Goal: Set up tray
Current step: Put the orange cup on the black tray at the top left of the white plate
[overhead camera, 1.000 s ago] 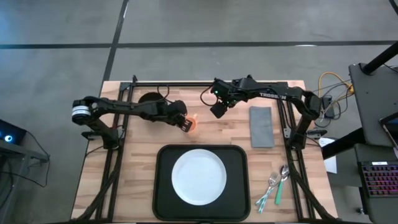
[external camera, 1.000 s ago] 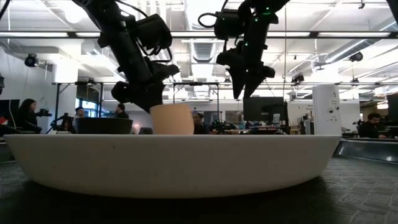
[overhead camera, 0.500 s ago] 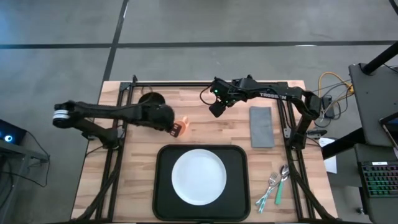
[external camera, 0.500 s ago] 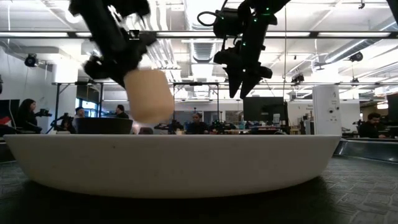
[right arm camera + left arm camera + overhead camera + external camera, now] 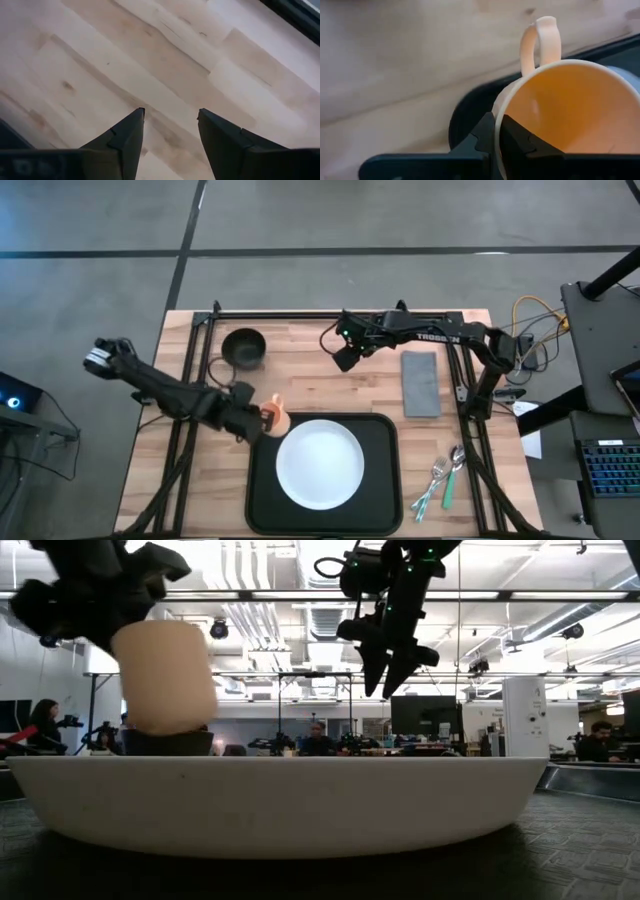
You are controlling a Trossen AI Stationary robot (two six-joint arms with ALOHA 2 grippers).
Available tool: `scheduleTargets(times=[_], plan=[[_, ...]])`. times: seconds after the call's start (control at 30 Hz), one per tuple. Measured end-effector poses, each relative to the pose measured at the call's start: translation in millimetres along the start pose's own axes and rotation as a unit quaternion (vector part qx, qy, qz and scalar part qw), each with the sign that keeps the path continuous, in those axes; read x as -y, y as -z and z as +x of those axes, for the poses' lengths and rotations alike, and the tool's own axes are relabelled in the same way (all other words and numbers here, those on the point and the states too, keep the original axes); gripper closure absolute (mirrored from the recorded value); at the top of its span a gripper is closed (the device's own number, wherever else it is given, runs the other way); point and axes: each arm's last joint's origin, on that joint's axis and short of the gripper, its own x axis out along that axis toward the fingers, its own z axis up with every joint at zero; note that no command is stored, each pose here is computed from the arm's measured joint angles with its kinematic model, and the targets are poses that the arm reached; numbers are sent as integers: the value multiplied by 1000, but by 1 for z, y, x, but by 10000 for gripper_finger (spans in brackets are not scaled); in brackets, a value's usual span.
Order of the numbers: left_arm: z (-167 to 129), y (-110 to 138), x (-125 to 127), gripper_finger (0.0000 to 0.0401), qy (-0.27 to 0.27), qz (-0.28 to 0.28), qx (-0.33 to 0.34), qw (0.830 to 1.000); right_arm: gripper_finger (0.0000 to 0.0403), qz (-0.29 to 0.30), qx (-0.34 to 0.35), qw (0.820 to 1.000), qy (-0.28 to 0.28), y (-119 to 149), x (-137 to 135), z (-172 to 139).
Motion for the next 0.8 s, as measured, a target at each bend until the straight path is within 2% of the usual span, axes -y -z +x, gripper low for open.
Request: scheduleTargets(times=[0.1,0.4,0.5,0.6,0.67,0.8], plan=[[6,14,2,401,-17,-9,-4,1000,238,-11,8,1000,15,6,-5,1],[26,32,8,401,-76,-107,10,991,270,-73,0,997,31,19,-13,5],[25,32,13,401,-94,-104,9,990,277,-103,-15,994,39,24,-13,5],[24,35,18,401,-136,-95,-16,986,283,-134,-33,989,46,31,-14,7],[23,37,27,401,-145,-96,-33,984,285,-155,-49,985,51,39,-15,9],[26,42,43,401,-154,-92,-37,983,292,-172,-90,981,24,55,-19,17]])
